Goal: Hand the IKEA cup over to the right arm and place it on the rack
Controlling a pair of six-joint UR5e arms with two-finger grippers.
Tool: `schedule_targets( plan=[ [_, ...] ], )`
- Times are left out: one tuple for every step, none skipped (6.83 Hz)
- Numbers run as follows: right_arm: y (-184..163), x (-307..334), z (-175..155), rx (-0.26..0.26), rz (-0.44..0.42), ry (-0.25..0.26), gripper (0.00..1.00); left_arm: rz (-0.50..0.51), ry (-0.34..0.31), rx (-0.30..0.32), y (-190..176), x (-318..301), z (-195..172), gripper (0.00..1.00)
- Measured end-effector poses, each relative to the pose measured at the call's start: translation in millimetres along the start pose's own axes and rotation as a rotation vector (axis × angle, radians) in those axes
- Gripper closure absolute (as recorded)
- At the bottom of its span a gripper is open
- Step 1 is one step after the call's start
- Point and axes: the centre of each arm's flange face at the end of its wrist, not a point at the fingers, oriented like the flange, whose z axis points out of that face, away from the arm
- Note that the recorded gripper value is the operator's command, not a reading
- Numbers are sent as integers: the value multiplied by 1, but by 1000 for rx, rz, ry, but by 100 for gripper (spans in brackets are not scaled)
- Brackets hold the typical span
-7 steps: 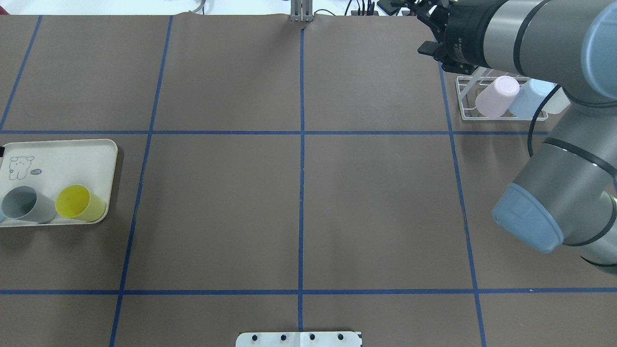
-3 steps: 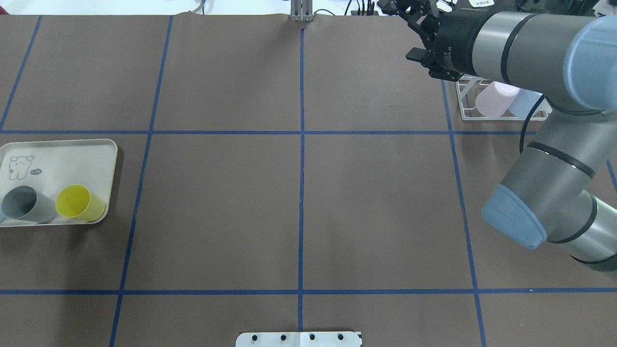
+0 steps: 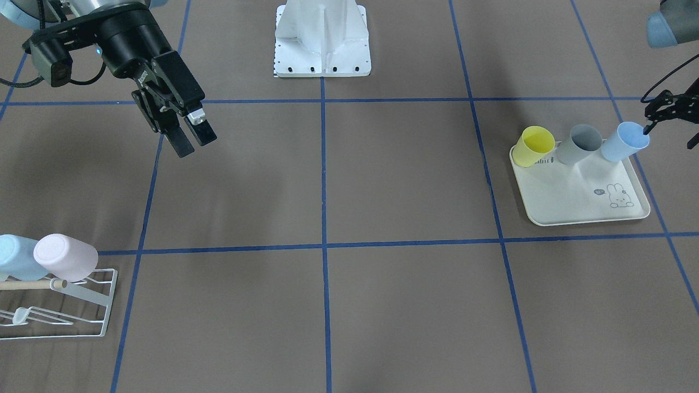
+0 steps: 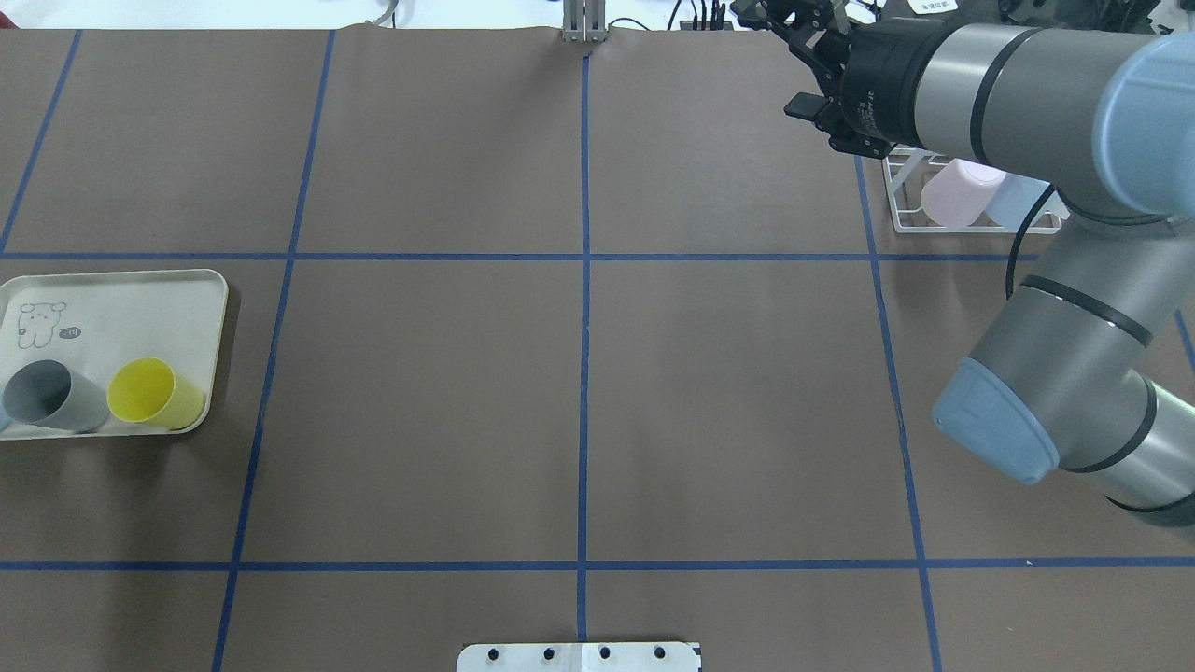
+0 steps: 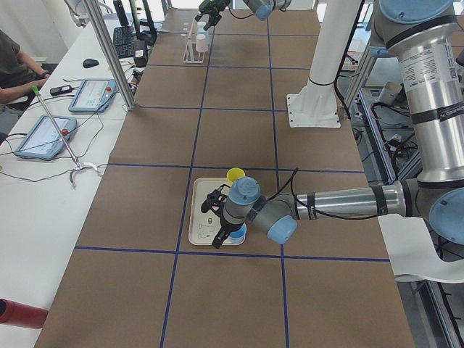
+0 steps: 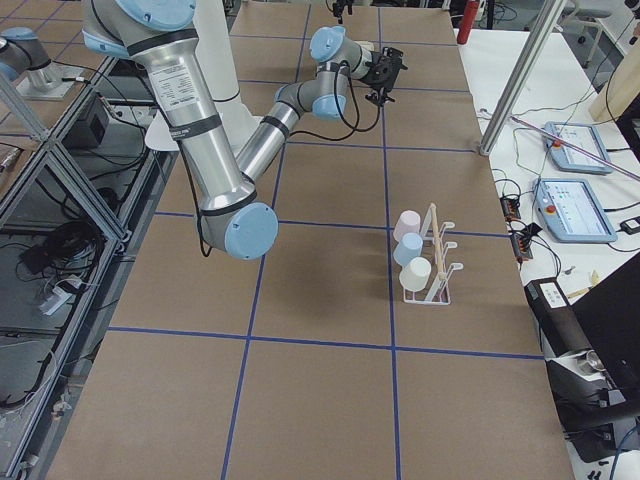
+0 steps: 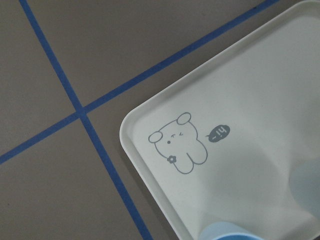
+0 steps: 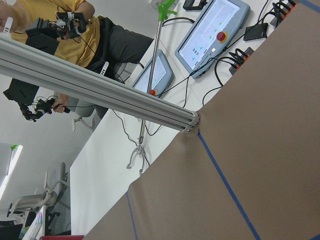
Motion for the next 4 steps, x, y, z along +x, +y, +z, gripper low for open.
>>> schedule_targets(
  plan=[
    [1, -1, -1, -2, 8, -3, 0, -9, 1, -11, 3, -2, 5, 0],
    [1, -1, -2, -3, 14, -4, 0, -17, 1, -18, 5, -4, 9, 0],
    [1, 0, -2, -2, 17, -3, 0, -21, 2, -21, 5, -5, 11, 0],
    [0, 1, -2, -2, 18, -1, 0, -21, 2, -22, 5, -5, 12, 0]
  ],
)
